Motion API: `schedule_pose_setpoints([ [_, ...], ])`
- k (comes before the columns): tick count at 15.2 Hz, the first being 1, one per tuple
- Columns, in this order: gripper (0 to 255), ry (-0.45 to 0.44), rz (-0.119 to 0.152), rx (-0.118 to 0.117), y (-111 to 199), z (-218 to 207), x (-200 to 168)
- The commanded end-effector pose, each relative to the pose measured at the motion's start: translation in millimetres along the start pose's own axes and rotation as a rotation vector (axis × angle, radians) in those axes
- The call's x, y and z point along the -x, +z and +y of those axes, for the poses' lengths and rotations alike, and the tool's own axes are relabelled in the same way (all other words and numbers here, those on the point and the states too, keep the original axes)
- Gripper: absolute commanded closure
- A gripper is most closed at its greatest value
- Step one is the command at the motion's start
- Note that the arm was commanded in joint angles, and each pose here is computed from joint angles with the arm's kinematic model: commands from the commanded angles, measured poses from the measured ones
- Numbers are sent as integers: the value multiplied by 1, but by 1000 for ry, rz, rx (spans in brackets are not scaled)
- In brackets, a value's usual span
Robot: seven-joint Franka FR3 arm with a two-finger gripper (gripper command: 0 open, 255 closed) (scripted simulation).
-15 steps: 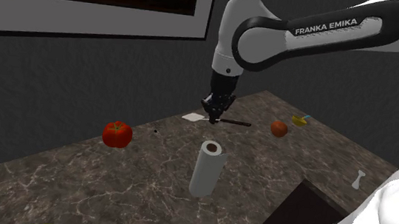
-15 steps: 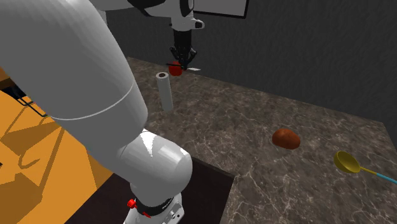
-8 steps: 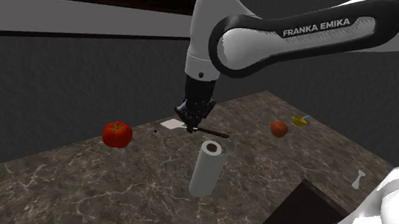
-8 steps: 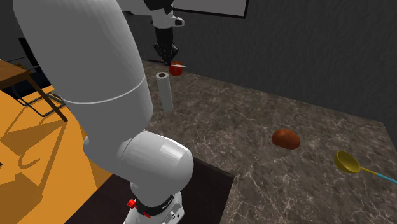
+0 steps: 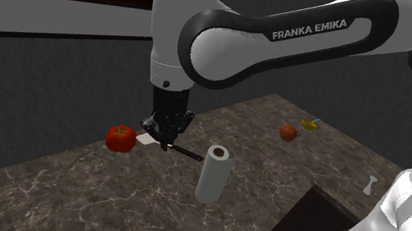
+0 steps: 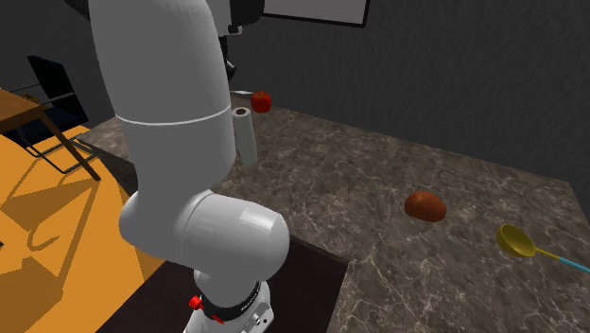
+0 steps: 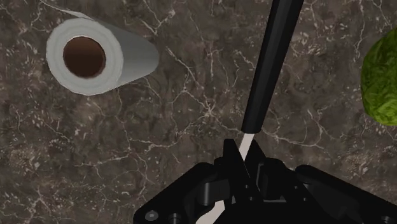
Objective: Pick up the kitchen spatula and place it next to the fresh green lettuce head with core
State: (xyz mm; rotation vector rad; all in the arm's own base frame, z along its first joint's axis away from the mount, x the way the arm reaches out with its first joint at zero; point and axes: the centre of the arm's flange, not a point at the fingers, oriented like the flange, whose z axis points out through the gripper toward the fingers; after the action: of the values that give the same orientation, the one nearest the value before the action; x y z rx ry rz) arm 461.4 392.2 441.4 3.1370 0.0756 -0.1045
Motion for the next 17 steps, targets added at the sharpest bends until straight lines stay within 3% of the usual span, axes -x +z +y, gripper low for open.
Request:
schedule_pose_setpoints([
  [1,255,2,0,0,1,-25,2],
  [8,255,2,0,0,1,-114,7],
  [17,255,2,0,0,48,-114,3],
])
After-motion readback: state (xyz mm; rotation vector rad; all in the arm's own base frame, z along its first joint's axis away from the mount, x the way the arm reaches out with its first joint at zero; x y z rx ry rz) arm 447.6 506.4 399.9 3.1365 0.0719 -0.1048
